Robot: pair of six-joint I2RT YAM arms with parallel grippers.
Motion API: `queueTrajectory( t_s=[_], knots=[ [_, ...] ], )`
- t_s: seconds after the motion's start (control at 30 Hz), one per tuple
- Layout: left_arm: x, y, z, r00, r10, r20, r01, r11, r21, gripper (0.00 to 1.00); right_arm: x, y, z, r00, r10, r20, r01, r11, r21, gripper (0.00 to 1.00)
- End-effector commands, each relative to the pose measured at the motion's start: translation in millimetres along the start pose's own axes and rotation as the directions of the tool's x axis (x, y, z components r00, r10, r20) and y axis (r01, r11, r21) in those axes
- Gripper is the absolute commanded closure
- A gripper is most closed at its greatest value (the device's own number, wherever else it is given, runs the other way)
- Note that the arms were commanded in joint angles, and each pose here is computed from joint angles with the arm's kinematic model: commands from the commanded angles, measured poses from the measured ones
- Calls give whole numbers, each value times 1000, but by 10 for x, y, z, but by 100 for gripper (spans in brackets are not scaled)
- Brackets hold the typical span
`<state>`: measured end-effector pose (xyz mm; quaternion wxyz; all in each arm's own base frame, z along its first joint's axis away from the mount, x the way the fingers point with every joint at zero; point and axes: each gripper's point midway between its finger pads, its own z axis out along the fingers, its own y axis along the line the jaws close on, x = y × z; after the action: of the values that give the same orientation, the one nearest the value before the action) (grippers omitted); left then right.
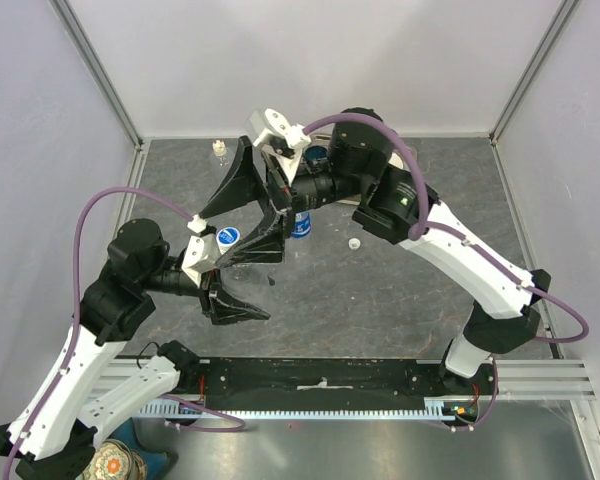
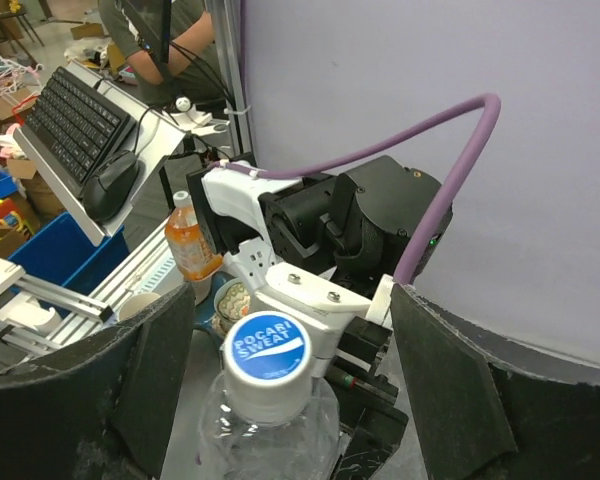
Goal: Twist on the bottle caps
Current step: Screw the bottle cap onto the plastic bottle.
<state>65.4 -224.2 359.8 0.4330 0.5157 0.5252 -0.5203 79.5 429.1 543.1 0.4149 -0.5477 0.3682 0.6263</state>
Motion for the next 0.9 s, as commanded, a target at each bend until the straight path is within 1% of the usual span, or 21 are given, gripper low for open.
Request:
queueTrajectory(
  t_s=[0.0,0.13,0.4,0.53,0.87],
  knots=[
    [-6,-60,-13,999,34,3,-34,999,33,98,-254,182,-11,998,-34,54,39,996,-85,16],
    [7,-59,-18,999,36,1,-36,999,29,98,-228,187,0,998,-23,53,28,995,-98,23],
    [14,-32,-20,999,39,0,-39,999,9,98,-174,203,-3,999,5,41,0,994,-108,32],
    [19,-8,-23,999,40,-2,-40,999,-5,98,-164,207,-6,999,12,38,-7,994,-108,41],
    [9,28,-25,999,41,-2,-41,999,-28,98,-98,191,-21,999,28,26,-25,995,-100,46]
  ],
)
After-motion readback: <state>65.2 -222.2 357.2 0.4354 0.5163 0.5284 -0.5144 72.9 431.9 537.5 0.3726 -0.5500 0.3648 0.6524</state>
